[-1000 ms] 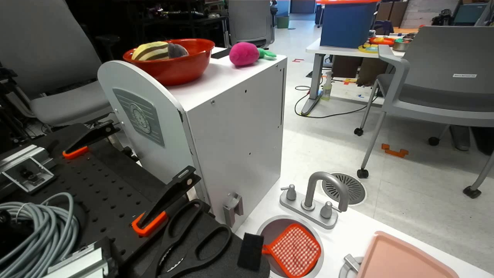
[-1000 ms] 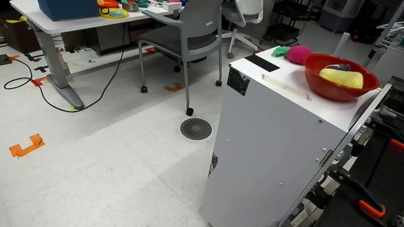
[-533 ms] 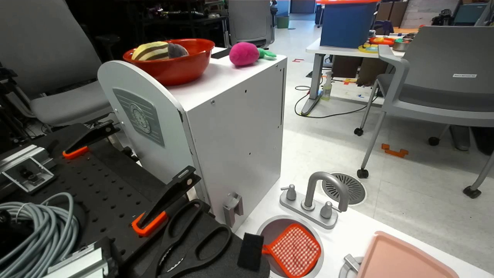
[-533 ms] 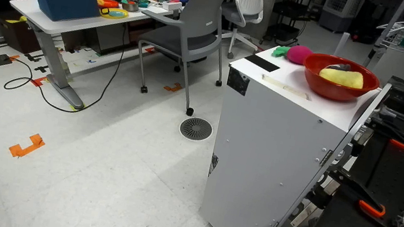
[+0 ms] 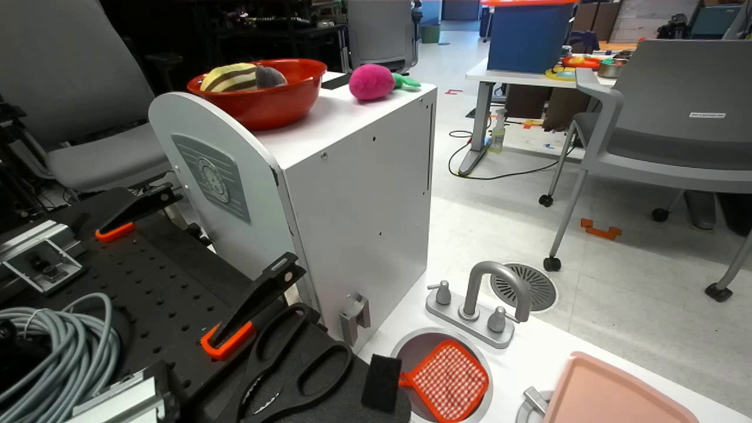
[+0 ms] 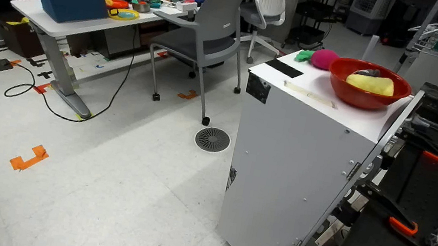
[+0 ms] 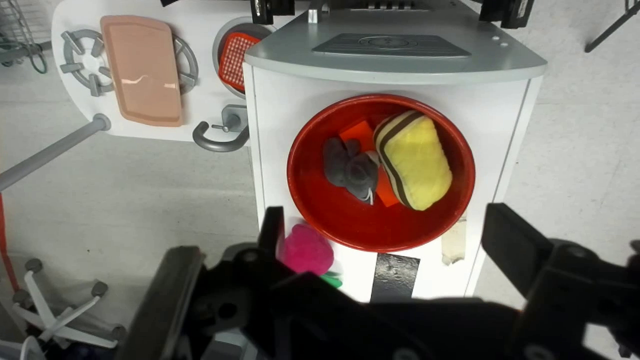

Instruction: Remove the yellow object from the orange bowl and put it on the counter

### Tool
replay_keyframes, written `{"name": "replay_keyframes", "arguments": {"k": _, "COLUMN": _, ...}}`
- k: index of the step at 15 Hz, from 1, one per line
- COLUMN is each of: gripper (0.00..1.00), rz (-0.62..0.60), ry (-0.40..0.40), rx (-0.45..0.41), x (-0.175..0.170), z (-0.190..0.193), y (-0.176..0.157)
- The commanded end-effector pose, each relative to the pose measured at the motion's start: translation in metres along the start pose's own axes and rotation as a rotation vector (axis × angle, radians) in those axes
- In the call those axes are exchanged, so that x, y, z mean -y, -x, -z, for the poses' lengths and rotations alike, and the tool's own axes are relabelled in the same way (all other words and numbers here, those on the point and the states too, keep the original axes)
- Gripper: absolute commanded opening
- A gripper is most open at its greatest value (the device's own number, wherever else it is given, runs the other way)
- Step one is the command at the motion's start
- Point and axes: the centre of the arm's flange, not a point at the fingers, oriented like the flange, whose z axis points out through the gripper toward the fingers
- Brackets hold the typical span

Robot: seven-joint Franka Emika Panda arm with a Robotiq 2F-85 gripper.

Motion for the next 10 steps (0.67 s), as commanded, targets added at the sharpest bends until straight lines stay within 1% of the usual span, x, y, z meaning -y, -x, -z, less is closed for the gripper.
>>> {"name": "replay_keyframes", "arguments": {"k": 1, "gripper": 1.00, "rz": 0.051, "ry": -0.017, "rx": -0.047, "x": 0.0011, "z": 0.0066, "y": 0.0003}}
{"name": "replay_keyframes", "arguments": {"k": 2, "gripper": 1.00, "rz": 0.021, "ry": -0.003, "rx": -0.012, "x": 0.0011, "z": 0.0012, "y": -0.0011}}
{"name": "replay_keyframes", "arguments": {"k": 10, "gripper": 1.00, "rz": 0.037, "ry": -0.005, "rx": -0.018, "x": 0.0033, "z": 0.0021, "y": -0.0015}}
